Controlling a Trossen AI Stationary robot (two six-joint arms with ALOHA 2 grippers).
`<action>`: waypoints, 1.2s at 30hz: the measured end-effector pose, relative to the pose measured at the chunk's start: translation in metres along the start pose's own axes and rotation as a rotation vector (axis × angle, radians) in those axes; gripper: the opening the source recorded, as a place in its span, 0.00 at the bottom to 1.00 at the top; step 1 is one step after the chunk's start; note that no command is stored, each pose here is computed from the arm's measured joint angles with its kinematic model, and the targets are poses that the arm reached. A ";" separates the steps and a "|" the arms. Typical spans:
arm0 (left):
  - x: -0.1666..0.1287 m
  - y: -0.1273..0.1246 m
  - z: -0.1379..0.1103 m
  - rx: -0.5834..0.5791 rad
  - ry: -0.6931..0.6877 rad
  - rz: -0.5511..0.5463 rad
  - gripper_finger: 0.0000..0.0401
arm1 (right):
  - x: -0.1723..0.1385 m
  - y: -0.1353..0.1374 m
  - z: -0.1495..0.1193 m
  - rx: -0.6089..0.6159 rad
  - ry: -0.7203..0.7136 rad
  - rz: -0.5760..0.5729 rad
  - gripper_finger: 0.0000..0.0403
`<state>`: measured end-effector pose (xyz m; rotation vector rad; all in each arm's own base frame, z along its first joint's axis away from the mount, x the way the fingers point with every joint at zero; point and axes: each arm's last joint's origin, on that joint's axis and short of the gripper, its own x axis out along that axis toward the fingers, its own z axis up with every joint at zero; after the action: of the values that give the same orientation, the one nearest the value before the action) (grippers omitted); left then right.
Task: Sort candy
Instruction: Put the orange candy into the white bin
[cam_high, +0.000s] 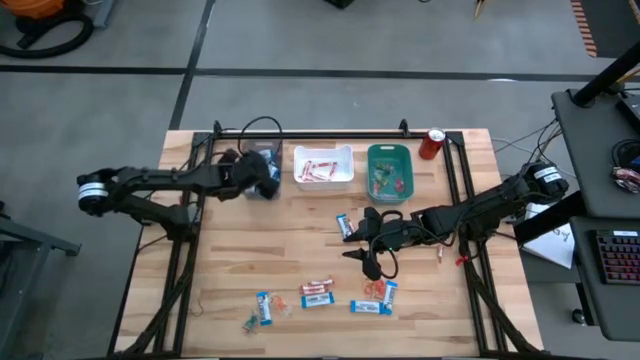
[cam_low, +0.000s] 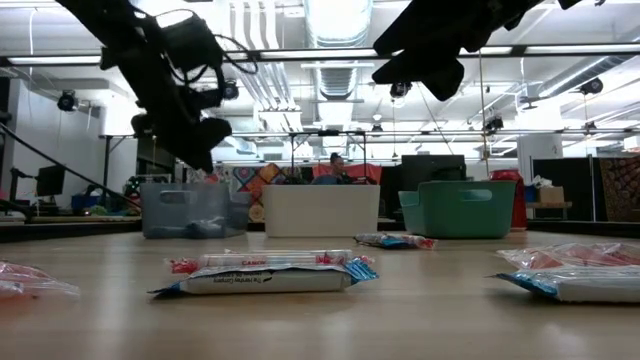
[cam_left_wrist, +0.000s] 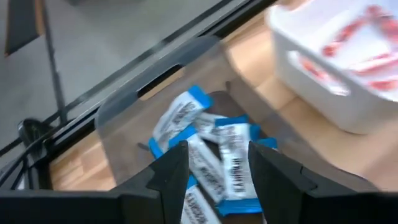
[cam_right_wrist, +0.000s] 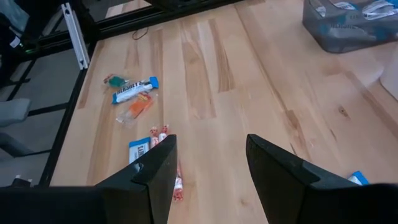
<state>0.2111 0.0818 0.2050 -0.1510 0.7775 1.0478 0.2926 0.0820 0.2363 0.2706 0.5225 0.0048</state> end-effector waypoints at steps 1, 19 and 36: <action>-0.004 -0.003 -0.001 0.014 -0.010 -0.017 0.37 | 0.000 0.000 0.000 0.000 0.000 -0.001 0.45; -0.096 -0.074 -0.032 0.295 -0.280 -0.475 0.32 | -0.009 -0.017 -0.037 0.451 0.344 -0.261 0.45; -0.102 -0.074 -0.032 0.331 -0.333 -0.461 0.32 | -0.065 -0.041 -0.083 0.816 0.941 -0.893 0.45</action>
<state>0.2291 -0.0450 0.2290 0.1230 0.5646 0.4800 0.1927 0.0591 0.1887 0.8212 1.5456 -1.0096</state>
